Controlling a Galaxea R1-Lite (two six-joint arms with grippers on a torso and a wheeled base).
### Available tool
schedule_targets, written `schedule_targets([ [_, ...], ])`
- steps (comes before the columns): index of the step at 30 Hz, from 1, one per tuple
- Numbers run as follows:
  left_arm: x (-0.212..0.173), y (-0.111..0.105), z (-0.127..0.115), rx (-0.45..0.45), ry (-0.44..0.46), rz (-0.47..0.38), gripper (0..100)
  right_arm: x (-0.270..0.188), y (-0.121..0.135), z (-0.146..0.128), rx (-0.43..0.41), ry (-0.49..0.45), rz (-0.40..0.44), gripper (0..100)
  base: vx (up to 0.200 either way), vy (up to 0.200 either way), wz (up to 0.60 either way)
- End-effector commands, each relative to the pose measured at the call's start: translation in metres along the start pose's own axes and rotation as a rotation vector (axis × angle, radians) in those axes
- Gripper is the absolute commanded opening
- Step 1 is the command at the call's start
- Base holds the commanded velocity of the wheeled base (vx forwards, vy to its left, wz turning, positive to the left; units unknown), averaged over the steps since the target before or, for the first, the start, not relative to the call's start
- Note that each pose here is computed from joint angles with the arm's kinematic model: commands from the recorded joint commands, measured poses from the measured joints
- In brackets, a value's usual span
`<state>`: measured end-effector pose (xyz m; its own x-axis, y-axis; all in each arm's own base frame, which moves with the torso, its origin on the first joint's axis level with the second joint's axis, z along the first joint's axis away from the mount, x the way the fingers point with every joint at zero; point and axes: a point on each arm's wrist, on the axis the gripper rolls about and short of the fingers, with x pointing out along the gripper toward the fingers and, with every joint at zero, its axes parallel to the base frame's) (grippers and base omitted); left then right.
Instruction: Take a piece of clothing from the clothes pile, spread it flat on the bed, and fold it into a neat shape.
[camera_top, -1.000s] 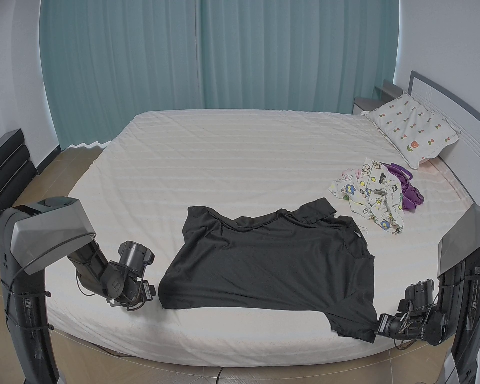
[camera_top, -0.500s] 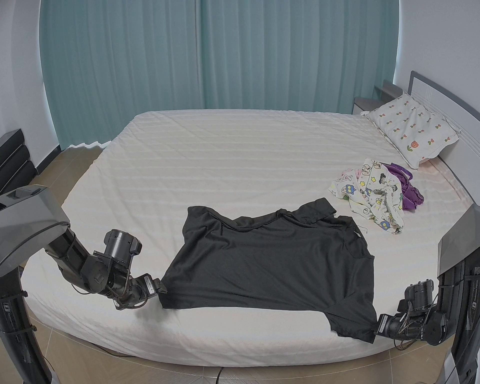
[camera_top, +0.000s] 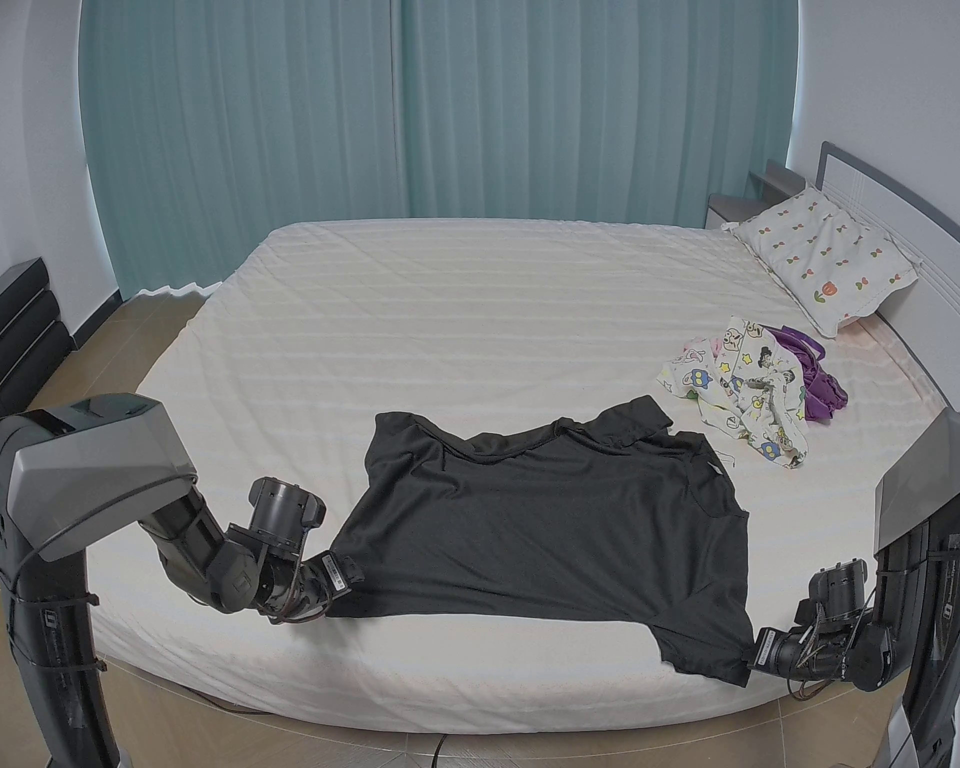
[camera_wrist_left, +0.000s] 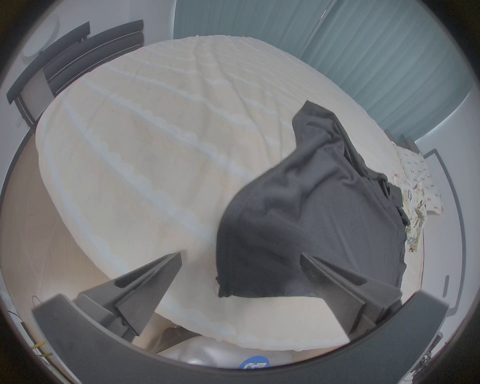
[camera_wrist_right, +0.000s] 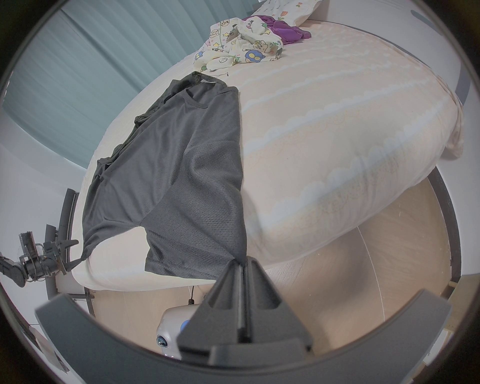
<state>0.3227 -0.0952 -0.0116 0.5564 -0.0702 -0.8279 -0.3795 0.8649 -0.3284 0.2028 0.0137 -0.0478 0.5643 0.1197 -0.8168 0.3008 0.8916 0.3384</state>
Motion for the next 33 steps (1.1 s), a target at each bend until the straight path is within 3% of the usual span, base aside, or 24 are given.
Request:
schedule_targets([
  [1, 0.014, -0.001, -0.013, 0.021, 0.032, 0.023, 100, -0.003, -0.001, -0.004, 0.003, 0.015, -0.006, 0, 0.0, 0.0, 0.0],
  [7, 0.016, -0.004, -0.011, 0.021, 0.025, 0.017, 100, -0.003, 0.0, -0.003, 0.004, 0.012, -0.003, 0, 0.0, 0.0, 0.0],
  [8, 0.016, -0.003, -0.012, 0.023, 0.028, 0.02, 0, -0.003, 0.0, -0.003, 0.003, 0.009, -0.001, 0, 0.0, 0.0, 0.0],
  [17, 0.013, 0.003, -0.023, 0.045, 0.061, 0.05, 0, -0.011, -0.002, 0.006, 0.032, -0.025, 0.034, 0, 0.0, 0.0, 0.0],
  [21, 0.001, 0.007, -0.024, 0.061, 0.059, 0.055, 0, -0.016, -0.007, 0.007, 0.034, 0.01, 0.054, 0, 0.0, 0.0, 0.0],
  [33, -0.035, 0.016, -0.026, 0.12, 0.127, 0.105, 0, -0.022, -0.024, 0.007, -0.086, 0.057, -0.009, 0, 0.0, 0.0, 0.0],
])
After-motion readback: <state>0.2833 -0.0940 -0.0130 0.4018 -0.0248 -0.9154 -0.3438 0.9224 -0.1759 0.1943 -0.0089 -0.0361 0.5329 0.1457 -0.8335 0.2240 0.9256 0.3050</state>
